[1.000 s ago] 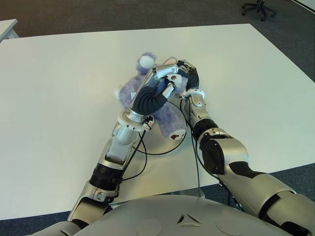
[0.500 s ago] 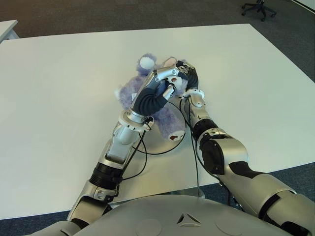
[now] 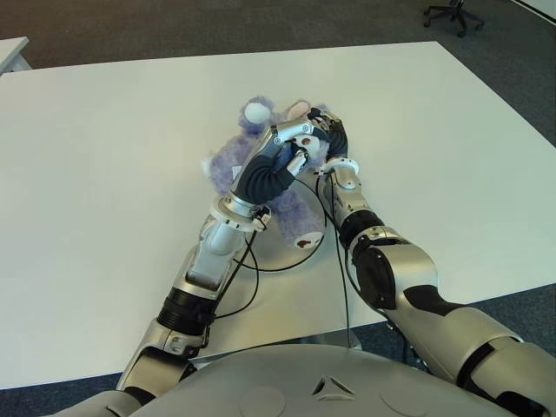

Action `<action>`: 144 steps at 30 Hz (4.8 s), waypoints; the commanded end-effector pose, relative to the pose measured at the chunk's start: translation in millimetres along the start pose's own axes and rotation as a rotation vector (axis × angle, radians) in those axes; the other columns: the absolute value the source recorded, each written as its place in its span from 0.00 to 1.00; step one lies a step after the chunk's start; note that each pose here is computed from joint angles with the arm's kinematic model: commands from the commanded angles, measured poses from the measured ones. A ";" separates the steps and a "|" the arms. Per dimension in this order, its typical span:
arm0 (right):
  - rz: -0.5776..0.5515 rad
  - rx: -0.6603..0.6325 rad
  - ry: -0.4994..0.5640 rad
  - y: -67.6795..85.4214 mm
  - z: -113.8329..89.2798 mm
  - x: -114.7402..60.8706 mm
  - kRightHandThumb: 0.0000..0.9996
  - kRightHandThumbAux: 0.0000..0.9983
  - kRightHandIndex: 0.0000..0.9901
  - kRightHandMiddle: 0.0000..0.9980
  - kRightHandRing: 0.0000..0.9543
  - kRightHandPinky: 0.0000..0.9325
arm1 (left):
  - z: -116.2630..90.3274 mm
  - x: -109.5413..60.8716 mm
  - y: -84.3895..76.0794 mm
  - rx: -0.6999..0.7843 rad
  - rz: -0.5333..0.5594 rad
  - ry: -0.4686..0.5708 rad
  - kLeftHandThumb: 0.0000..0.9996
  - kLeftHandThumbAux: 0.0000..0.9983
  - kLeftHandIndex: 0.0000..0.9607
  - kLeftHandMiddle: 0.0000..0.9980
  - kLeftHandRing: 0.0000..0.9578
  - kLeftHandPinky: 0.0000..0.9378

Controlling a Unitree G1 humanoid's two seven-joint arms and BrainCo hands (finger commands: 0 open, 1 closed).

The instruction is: Put the doll into the plate.

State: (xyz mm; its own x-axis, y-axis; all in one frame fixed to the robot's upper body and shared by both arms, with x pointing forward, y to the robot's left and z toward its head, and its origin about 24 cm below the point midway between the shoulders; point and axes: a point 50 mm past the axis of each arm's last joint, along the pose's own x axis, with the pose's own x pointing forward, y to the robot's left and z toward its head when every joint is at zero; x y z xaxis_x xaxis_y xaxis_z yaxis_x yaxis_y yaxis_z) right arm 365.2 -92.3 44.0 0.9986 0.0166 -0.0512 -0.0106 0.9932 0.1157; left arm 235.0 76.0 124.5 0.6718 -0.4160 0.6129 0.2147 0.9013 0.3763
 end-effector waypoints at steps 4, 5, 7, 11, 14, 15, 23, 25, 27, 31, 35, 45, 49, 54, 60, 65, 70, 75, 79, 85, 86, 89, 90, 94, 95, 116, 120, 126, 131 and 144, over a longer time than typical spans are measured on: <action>-0.034 0.009 0.303 -7.0 -71.2 -37.5 0.69 0.74 0.40 0.19 0.19 0.25 | -17.3 -20.4 -7.1 0.008 -0.069 0.156 0.85 0.67 0.41 0.54 0.84 0.88; -0.034 0.009 0.302 -7.1 -71.1 -37.4 0.69 0.74 0.40 0.19 0.19 0.25 | -17.8 -21.0 -7.3 0.009 -0.072 0.162 0.85 0.67 0.41 0.54 0.84 0.88; -0.034 0.009 0.302 -7.1 -71.0 -37.3 0.69 0.74 0.40 0.19 0.19 0.25 | -18.6 -22.1 -7.8 0.010 -0.079 0.171 0.85 0.67 0.41 0.54 0.84 0.88; -0.035 0.010 0.303 -7.6 -71.3 -37.5 0.69 0.74 0.40 0.19 0.19 0.25 | -19.7 -23.0 -8.1 0.011 -0.087 0.182 0.85 0.67 0.41 0.54 0.84 0.89; -0.037 0.013 0.304 -7.7 -71.5 -37.6 0.69 0.74 0.40 0.19 0.19 0.25 | -21.6 -25.1 -9.1 0.003 -0.092 0.195 0.85 0.67 0.41 0.54 0.84 0.89; -0.037 0.014 0.305 -7.8 -71.4 -37.5 0.69 0.74 0.40 0.19 0.19 0.25 | -22.1 -25.4 -9.3 -0.001 -0.093 0.199 0.85 0.67 0.41 0.54 0.84 0.89; -0.041 0.027 0.309 -8.3 -71.7 -37.5 0.69 0.74 0.40 0.19 0.19 0.25 | -31.6 -35.5 -17.0 -0.045 -0.129 0.266 0.85 0.67 0.41 0.54 0.84 0.89; -0.042 0.033 0.309 -8.3 -71.6 -37.4 0.69 0.74 0.40 0.19 0.19 0.25 | -33.6 -38.2 -18.9 -0.058 -0.139 0.289 0.85 0.67 0.41 0.54 0.84 0.89; -0.045 0.040 0.310 -8.2 -71.6 -37.4 0.70 0.74 0.40 0.19 0.19 0.25 | -35.2 -40.6 -20.5 -0.068 -0.145 0.306 0.85 0.67 0.41 0.54 0.84 0.89; -0.053 0.063 0.310 -8.0 -71.1 -37.0 0.70 0.74 0.40 0.19 0.19 0.25 | -37.4 -43.6 -22.4 -0.079 -0.158 0.335 0.85 0.67 0.41 0.54 0.84 0.88; -0.054 0.069 0.310 -7.9 -70.9 -36.8 0.70 0.74 0.40 0.19 0.19 0.25 | -38.1 -45.7 -23.8 -0.086 -0.160 0.349 0.85 0.67 0.41 0.54 0.84 0.88; -0.053 0.075 0.306 -7.8 -70.4 -36.5 0.70 0.74 0.40 0.17 0.18 0.25 | -39.9 -48.4 -25.8 -0.087 -0.159 0.357 0.85 0.67 0.41 0.54 0.84 0.88; -0.054 0.078 0.307 -7.6 -70.3 -36.3 0.70 0.74 0.40 0.18 0.19 0.24 | -40.2 -48.6 -26.0 -0.083 -0.155 0.348 0.85 0.67 0.41 0.54 0.84 0.88; -0.053 0.079 0.307 -7.3 -70.0 -36.1 0.70 0.74 0.40 0.18 0.19 0.24 | -39.6 -47.4 -26.4 -0.097 -0.157 0.318 0.85 0.67 0.41 0.54 0.84 0.85; -0.052 0.072 0.309 -7.1 -69.9 -35.9 0.70 0.74 0.40 0.17 0.18 0.24 | -39.8 -46.7 -25.8 -0.082 -0.159 0.291 0.85 0.66 0.42 0.54 0.78 0.76; -0.055 0.074 0.312 -7.4 -70.0 -35.8 0.70 0.74 0.40 0.18 0.18 0.24 | -40.2 -48.0 -24.6 -0.065 -0.156 0.289 0.85 0.66 0.43 0.56 0.72 0.68; -0.057 0.073 0.311 -7.7 -69.9 -35.7 0.70 0.74 0.40 0.18 0.19 0.24 | -40.4 -49.4 -24.0 -0.067 -0.146 0.283 0.84 0.66 0.41 0.56 0.64 0.58; -0.055 0.073 0.307 -7.7 -69.5 -35.6 0.70 0.74 0.40 0.18 0.19 0.24 | -40.5 -50.6 -23.6 -0.056 -0.125 0.259 0.84 0.66 0.45 0.49 0.59 0.55; -0.053 0.073 0.304 -7.7 -69.2 -35.5 0.70 0.74 0.40 0.18 0.18 0.23 | -40.7 -51.1 -23.3 -0.032 -0.103 0.235 0.84 0.66 0.45 0.48 0.53 0.50; -0.053 0.075 0.307 -7.7 -69.4 -35.5 0.70 0.74 0.40 0.18 0.19 0.24 | -40.8 -50.4 -23.7 -0.019 -0.081 0.204 0.93 0.62 0.28 0.48 0.44 0.40; -0.053 0.075 0.307 -7.8 -69.3 -35.4 0.70 0.74 0.40 0.18 0.19 0.24 | -40.9 -50.4 -23.8 -0.021 -0.080 0.203 0.93 0.61 0.28 0.48 0.44 0.40; -0.053 0.073 0.307 -7.9 -69.1 -35.2 0.70 0.74 0.40 0.18 0.19 0.23 | -41.5 -50.3 -23.9 -0.025 -0.079 0.202 0.93 0.61 0.27 0.48 0.42 0.41; -0.053 0.071 0.306 -7.8 -68.9 -35.0 0.70 0.74 0.40 0.18 0.18 0.23 | -41.5 -50.4 -24.0 -0.028 -0.078 0.201 0.78 0.49 0.27 0.46 0.42 0.41; -0.053 0.067 0.303 -7.7 -68.3 -34.7 0.70 0.74 0.40 0.18 0.18 0.24 | -41.8 -50.5 -24.1 -0.037 -0.076 0.201 0.64 0.38 0.26 0.41 0.41 0.40; -0.053 0.066 0.301 -7.6 -68.2 -34.7 0.70 0.74 0.40 0.18 0.18 0.24 | -41.7 -50.7 -24.2 -0.039 -0.075 0.201 0.64 0.38 0.26 0.41 0.41 0.40; -0.053 0.029 0.289 -7.5 -66.3 -33.6 0.69 0.74 0.40 0.19 0.20 0.27 | -43.1 -51.4 -25.0 -0.035 -0.069 0.199 0.59 0.41 0.12 0.30 0.32 0.32; -0.051 0.024 0.287 -7.3 -65.8 -33.3 0.69 0.74 0.40 0.19 0.20 0.26 | -43.1 -51.3 -24.9 -0.034 -0.067 0.197 0.59 0.41 0.10 0.29 0.31 0.31; -0.048 0.025 0.289 -7.3 -65.8 -33.1 0.69 0.74 0.40 0.19 0.20 0.26 | -42.4 -52.5 -25.0 -0.027 -0.073 0.196 0.56 0.39 0.06 0.25 0.27 0.25; -0.052 0.054 0.293 -7.2 -65.8 -33.0 0.69 0.74 0.40 0.19 0.20 0.25 | -41.6 -52.8 -25.4 -0.022 -0.082 0.189 0.53 0.39 0.04 0.20 0.20 0.17; -0.058 0.079 0.306 -6.1 -66.0 -32.5 0.69 0.74 0.40 0.17 0.17 0.20 | -35.3 -48.2 -23.4 -0.024 -0.092 0.130 0.43 0.34 0.00 0.02 0.02 0.04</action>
State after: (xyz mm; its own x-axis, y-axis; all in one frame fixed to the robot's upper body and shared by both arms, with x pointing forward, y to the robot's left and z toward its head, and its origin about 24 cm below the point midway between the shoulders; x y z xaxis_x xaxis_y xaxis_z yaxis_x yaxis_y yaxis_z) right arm 364.1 -96.4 38.9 0.9967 0.0031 -0.0810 0.0095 0.9879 0.1549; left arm 234.4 73.6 95.4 0.6427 -0.4689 0.6058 0.2526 0.8763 0.4102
